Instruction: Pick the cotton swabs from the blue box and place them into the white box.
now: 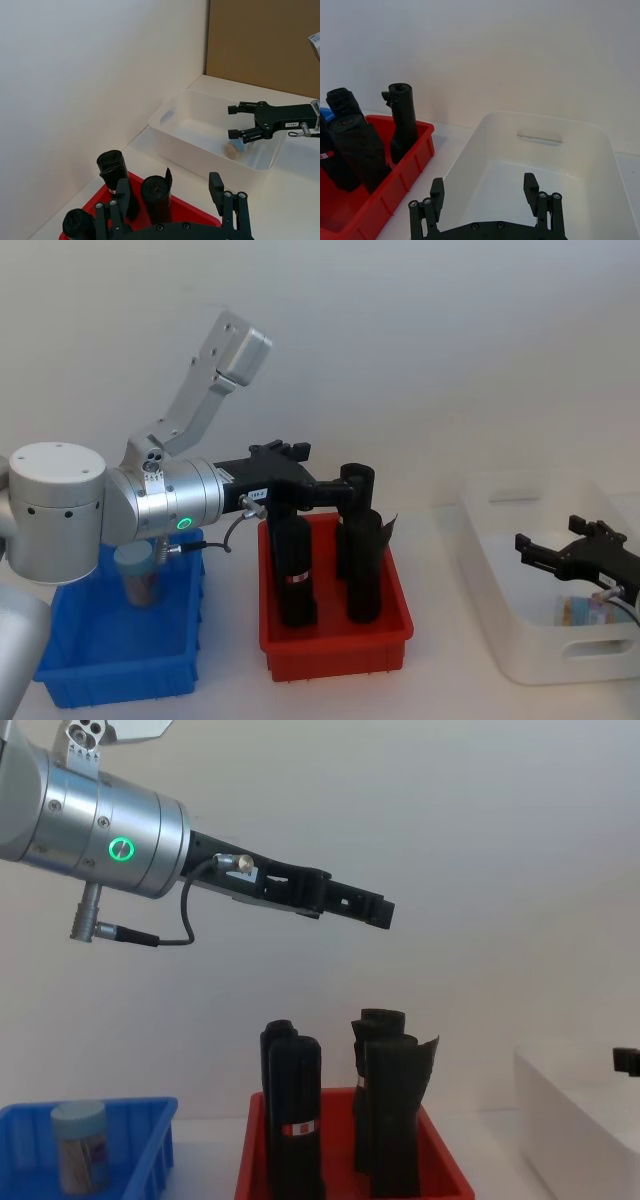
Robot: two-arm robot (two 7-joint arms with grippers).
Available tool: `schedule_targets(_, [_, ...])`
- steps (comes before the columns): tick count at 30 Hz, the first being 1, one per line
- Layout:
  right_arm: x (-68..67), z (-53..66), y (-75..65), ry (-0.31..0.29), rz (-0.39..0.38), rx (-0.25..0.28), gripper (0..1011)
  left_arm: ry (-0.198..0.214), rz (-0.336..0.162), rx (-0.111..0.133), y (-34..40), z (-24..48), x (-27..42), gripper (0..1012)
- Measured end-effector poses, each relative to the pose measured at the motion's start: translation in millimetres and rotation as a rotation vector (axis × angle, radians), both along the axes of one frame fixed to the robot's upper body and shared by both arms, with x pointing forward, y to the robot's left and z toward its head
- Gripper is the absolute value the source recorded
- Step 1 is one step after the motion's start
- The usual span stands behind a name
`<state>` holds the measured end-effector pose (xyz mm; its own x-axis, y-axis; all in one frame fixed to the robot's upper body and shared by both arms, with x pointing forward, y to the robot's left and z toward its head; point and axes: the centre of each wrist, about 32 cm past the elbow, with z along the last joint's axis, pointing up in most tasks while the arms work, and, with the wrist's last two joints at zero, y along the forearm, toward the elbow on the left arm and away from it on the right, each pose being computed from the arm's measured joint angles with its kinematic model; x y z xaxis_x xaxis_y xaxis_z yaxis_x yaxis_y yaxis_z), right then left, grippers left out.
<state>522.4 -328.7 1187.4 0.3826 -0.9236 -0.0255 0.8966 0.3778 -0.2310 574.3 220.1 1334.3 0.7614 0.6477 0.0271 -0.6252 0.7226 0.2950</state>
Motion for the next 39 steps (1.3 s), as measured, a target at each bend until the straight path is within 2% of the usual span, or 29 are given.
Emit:
schedule_targets(23, [-2.3, 2.9, 1.9, -0.038, 0.017, -0.011, 1002, 0.0, 0.002, 0.001, 0.0, -0.6, -0.1, 1004])
schedule_targets(29, [-8.5, 1.0, 11.6, -0.061, 0.017, -0.011, 1002, -0.023, 0.021, 0.005, -1.0, -8.0, -3.0, 1004])
schedule_targets(39, [-31.6, -2.7, 42.8, -0.142, 0.005, -0.005, 1002, -0.114, 0.095, 0.019, -5.2, -33.9, -15.1, 1004])
